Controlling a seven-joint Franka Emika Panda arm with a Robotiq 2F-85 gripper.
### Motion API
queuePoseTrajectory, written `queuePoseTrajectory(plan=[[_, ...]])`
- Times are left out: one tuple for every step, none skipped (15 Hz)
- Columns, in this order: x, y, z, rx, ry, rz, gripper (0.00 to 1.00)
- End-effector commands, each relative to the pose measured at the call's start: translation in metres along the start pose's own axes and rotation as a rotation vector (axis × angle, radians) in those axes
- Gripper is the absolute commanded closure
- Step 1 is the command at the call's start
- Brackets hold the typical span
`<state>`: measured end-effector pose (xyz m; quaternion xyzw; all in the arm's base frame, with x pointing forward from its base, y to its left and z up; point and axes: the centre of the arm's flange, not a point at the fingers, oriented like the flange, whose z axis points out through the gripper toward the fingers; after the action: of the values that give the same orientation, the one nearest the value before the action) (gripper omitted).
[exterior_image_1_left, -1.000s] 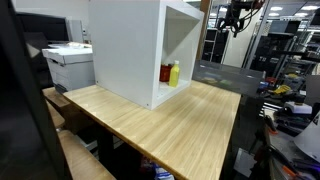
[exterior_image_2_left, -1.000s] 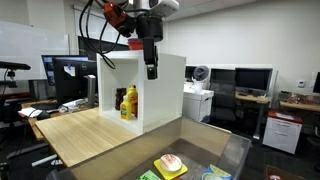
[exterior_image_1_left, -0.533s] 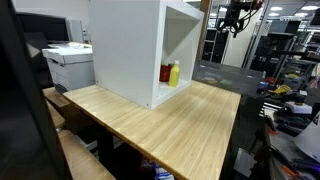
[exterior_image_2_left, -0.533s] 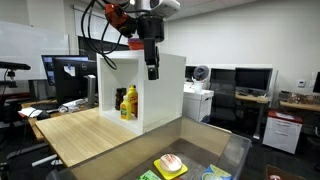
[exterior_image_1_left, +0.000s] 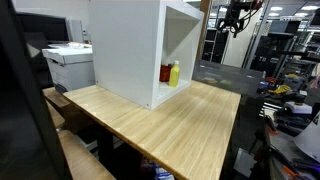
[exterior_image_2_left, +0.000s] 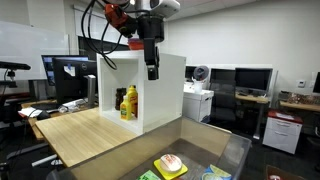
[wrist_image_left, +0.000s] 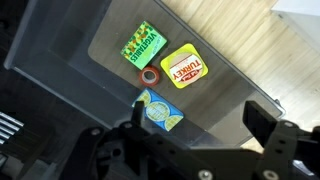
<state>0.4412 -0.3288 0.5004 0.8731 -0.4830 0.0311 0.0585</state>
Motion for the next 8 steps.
queuePoseTrajectory(plan=[[-0.004,0.01,-0.002,-0.005,-0.052,0.067,0.0],[-0.006,0.013,-0.001,-0.01,-0.062,0.08,0.0],[-0.008,0.018,0.0,-0.014,-0.075,0.097,0.0],[-0.009,0.023,0.002,-0.018,-0.087,0.115,0.0],[-0.01,0.027,0.004,-0.02,-0.096,0.131,0.0],[-0.009,0.03,0.006,-0.022,-0.1,0.144,0.0],[-0.008,0.033,0.01,-0.022,-0.104,0.164,0.0],[-0.007,0.036,0.011,-0.024,-0.112,0.177,0.0]])
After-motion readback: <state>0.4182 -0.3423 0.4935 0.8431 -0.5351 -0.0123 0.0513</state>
